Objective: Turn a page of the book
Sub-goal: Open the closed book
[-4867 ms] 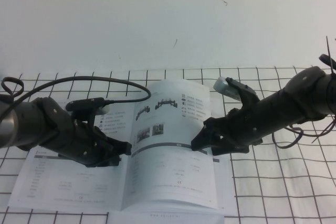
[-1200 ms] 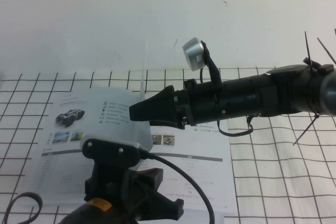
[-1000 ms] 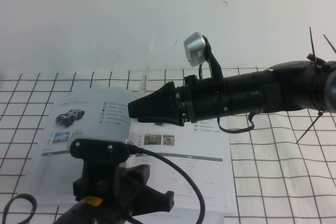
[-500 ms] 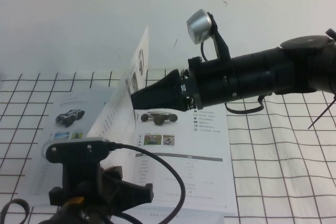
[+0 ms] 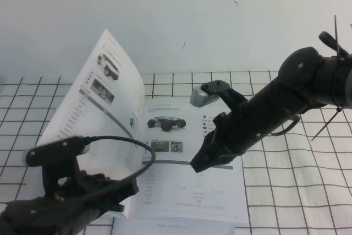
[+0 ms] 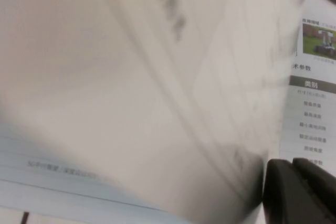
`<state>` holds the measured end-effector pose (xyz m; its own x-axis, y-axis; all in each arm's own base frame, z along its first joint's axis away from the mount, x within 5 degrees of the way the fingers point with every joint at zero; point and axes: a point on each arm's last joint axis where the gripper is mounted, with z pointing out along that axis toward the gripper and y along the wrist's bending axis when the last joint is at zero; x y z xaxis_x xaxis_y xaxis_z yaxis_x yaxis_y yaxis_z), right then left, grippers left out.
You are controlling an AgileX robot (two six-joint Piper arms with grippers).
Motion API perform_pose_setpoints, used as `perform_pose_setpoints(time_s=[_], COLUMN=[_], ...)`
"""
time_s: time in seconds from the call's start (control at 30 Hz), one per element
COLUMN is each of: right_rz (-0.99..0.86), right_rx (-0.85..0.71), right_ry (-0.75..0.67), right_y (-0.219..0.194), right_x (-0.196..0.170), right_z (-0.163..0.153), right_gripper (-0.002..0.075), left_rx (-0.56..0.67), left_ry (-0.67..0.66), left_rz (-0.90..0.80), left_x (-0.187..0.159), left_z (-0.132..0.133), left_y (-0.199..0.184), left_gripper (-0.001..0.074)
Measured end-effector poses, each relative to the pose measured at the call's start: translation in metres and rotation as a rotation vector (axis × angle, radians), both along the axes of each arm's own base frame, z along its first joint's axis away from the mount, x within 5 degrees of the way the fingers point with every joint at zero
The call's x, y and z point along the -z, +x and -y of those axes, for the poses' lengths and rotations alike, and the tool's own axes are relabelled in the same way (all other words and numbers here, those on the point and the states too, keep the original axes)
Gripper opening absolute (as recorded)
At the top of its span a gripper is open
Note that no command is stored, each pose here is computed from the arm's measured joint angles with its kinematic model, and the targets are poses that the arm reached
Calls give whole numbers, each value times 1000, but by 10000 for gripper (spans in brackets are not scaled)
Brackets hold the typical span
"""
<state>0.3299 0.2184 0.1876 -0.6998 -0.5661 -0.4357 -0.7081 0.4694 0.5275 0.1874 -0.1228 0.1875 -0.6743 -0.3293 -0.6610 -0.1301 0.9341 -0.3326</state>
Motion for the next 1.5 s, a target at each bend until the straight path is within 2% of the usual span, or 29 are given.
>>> perform_pose_setpoints(time_s=[0.33,0.63,1.07,1.17,1.27,1.4,1.5], right_rz=[-96,-103,-93,-23,96,263,376], right_rx=[-2,6,26,30,61,77,46], right_ry=[-118,-211,-249,-249,-217,-180,-234], right_y=[6,6,7,9,10,2,-10], right_x=[57,62,59,43,9,-45,-79], right_z=[1,8,10,12,14,21,34], right_gripper=[1,1,1,1,1,1,1], left_rx=[35,47,80,128,188,268,410], left_ry=[-168,-122,-150,-171,-198,-207,-173], left_rz=[-167,-316,-325,-284,-179,26,201], left_x=[21,59,59,48,22,-23,-55], left_z=[-25,-30,-26,-24,-23,-26,-27], left_y=[26,34,35,33,29,17,0], left_gripper=[-3,-3,-3,-3,-3,-3,-3])
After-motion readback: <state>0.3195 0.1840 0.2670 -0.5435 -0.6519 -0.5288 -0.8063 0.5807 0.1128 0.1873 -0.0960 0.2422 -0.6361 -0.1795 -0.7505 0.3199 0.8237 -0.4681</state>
